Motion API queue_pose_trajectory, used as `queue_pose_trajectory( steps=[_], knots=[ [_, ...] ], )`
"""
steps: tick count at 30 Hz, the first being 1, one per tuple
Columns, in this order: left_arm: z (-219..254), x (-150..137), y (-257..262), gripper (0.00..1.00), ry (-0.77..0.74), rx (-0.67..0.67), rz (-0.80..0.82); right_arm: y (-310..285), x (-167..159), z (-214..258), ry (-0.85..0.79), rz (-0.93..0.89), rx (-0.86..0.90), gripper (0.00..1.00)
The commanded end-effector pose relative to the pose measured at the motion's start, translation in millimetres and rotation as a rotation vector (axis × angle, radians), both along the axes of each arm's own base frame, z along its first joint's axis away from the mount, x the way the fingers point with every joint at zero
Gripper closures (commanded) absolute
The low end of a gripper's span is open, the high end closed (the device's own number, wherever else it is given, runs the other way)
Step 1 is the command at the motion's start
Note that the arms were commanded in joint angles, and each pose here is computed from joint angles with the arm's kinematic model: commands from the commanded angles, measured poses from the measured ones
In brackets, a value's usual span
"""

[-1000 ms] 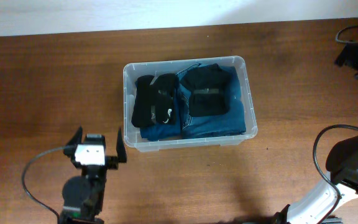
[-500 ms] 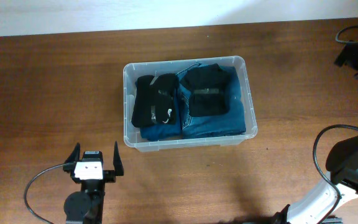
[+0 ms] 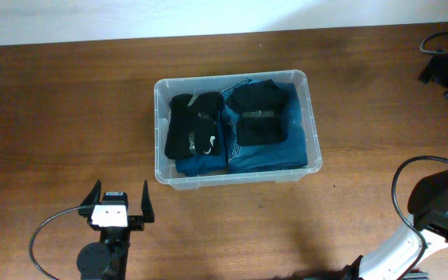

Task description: Pack container

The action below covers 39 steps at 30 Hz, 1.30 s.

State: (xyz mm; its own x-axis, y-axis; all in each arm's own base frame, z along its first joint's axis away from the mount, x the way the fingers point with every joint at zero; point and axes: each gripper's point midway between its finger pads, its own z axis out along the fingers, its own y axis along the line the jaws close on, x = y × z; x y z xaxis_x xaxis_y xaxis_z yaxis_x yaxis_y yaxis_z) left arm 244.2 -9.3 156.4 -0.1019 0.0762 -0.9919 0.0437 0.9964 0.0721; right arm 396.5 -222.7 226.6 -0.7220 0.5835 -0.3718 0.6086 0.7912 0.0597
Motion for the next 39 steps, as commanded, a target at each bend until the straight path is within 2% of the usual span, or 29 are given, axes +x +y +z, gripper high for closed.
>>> queue_pose_trajectory(
  steps=[1,21,27,32,39],
  knots=[
    [0,0,-1,0.01,-0.006,0.01,-0.013,0,2,6,-0.017,-0.003,-0.01,0.02],
    [0,0,-1,0.0,-0.006,0.01,-0.013,6,3,12,-0.027,0.011,-0.016,0.02],
    [0,0,-1,0.01,-0.006,0.01,-0.013,42,-3,71,-0.153,0.079,-0.078,0.02],
    [0,0,-1,0.01,-0.006,0.01,-0.013,110,-17,138,-0.315,0.217,-0.133,0.02],
    [0,0,-1,0.0,-0.006,0.01,-0.013,206,-69,215,-0.552,0.445,-0.19,0.01]
  ],
)
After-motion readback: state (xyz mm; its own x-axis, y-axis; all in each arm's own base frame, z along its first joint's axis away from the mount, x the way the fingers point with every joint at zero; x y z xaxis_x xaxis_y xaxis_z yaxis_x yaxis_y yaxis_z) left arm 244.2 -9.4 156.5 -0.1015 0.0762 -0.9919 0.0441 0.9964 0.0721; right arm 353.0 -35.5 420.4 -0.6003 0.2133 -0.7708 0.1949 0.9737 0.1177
